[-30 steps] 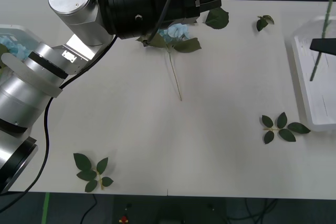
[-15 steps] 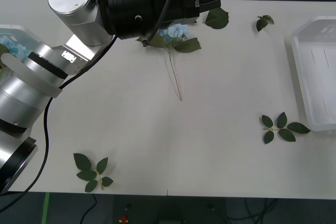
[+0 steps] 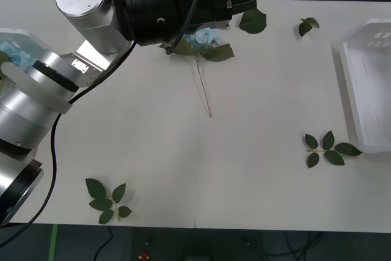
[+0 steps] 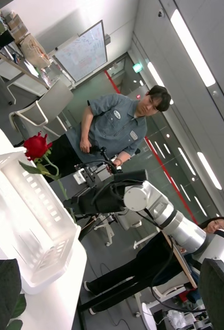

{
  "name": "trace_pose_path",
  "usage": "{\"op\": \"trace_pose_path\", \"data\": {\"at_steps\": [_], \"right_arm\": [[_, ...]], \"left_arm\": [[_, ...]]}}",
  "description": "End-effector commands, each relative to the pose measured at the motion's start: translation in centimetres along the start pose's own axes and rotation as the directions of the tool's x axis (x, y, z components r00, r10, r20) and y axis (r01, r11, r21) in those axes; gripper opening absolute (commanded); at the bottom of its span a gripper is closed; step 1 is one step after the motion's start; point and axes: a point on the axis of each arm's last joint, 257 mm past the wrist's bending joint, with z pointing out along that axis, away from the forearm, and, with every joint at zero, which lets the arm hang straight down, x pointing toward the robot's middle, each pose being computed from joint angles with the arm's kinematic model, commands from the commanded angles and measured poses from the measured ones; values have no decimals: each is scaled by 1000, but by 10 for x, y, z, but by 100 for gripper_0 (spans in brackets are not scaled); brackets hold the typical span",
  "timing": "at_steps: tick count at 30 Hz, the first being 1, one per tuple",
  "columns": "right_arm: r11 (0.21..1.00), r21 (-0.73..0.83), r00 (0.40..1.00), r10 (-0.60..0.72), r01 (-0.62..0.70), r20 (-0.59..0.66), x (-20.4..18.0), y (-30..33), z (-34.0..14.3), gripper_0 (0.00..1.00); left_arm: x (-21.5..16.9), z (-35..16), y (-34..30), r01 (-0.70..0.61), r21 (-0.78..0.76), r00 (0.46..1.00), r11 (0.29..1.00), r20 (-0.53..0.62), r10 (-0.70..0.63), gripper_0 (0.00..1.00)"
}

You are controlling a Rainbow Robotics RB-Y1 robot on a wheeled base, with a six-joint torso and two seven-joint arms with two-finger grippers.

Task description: Place the red flowers into the right box and the blue flowers into the left box. If a person shows an open palm, hand one flower to the person first, then continue sorting.

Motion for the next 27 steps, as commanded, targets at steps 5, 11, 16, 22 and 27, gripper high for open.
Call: {"op": "trace_pose_path", "data": {"at_steps": [5, 11, 16, 22, 27], "right_arm": [[984, 178, 999, -28, 24, 17, -18, -41, 3, 0], [982, 188, 999, -30, 27, 16, -17, -44, 3, 46], [983, 183, 999, -28, 24, 18, -17, -42, 4, 100], [986, 167, 1000, -21, 16, 24, -19, -36, 4, 100], [995, 104, 999, 1, -5, 37, -24, -15, 4, 100]], "left_arm": [[-1, -6, 1, -38, -10, 999, 999, -2, 38, 100], [23, -23, 31, 19, -60, 1000, 998, -5, -19, 100], [4, -25, 19, -20, -65, 999, 998, 34, 23, 100], [-38, -20, 24, -52, -202, 996, 978, 58, 65, 100], [-44, -39, 71, -67, -480, 997, 875, -75, 35, 100]]}}
